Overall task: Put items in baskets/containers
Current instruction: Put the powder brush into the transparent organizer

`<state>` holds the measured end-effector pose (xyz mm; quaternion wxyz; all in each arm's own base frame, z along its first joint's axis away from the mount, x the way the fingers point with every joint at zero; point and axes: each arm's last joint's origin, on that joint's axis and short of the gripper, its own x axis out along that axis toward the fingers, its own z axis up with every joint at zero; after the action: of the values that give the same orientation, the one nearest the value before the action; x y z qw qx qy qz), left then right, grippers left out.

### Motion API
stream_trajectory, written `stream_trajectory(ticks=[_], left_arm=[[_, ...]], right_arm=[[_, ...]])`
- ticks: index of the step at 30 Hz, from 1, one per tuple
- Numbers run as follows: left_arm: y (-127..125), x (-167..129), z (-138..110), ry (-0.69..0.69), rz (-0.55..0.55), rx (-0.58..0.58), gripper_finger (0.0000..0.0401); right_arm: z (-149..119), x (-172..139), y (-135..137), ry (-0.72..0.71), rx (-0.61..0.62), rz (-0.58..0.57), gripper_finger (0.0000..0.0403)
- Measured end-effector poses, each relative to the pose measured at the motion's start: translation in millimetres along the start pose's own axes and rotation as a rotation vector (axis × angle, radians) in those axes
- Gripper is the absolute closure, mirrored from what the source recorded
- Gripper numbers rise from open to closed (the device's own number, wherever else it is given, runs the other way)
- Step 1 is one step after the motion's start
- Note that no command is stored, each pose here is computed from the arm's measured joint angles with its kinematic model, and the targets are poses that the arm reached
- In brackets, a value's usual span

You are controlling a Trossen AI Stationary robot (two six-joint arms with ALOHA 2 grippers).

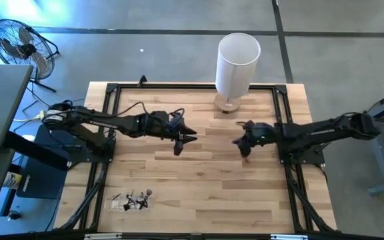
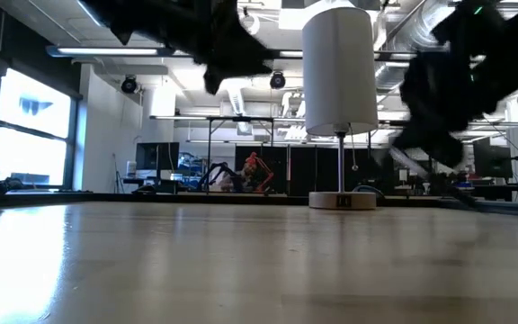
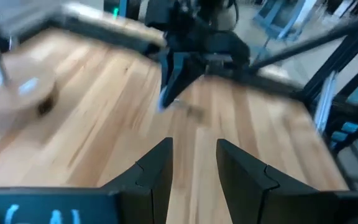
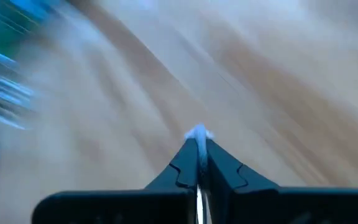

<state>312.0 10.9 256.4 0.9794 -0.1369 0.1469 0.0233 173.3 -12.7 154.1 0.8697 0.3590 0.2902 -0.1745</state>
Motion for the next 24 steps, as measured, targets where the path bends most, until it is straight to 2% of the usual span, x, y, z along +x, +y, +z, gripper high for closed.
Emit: stream_trajectory(ticks=[2,5,8,12,17,19,24], left_arm=[[-1.8,3.6,4.8,-0.063,-0.019,0.003,0.0279],[-2.6,7.9,7.4,-0.117,-0.041,-0.001,0.0279],[-1.6,19.2,5.8,-0.185,-0.057,0.0,0.0279],[-3.3,27.0,13.1,-0.284,-0.084,0.003,0.0279],[-6.6,44.7,26.7,-0.291,-0.083,0.028,0.0279],[-10.0,51.0,39.8,-0.339,-0.091,0.055,0.0279],[-15.8,56.0,61.6,-0.346,-0.086,0.125,0.0279]], right_arm=[[5.0,-2.8,11.8,-0.2,-0.079,0.155,0.0399],[13.4,-10.8,27.1,-0.439,-0.209,0.283,0.04],[29.4,-21.9,44.5,-0.629,-0.283,0.338,0.04],[54.3,-37.4,68.8,-0.795,-0.416,0.355,0.0401],[78.6,-52.5,95.5,-0.856,-0.504,0.413,0.0401],[85.7,-54.6,104.0,-0.845,-0.533,0.423,0.0401],[92.4,-53.1,112.0,-0.767,-0.558,0.393,0.0402]])
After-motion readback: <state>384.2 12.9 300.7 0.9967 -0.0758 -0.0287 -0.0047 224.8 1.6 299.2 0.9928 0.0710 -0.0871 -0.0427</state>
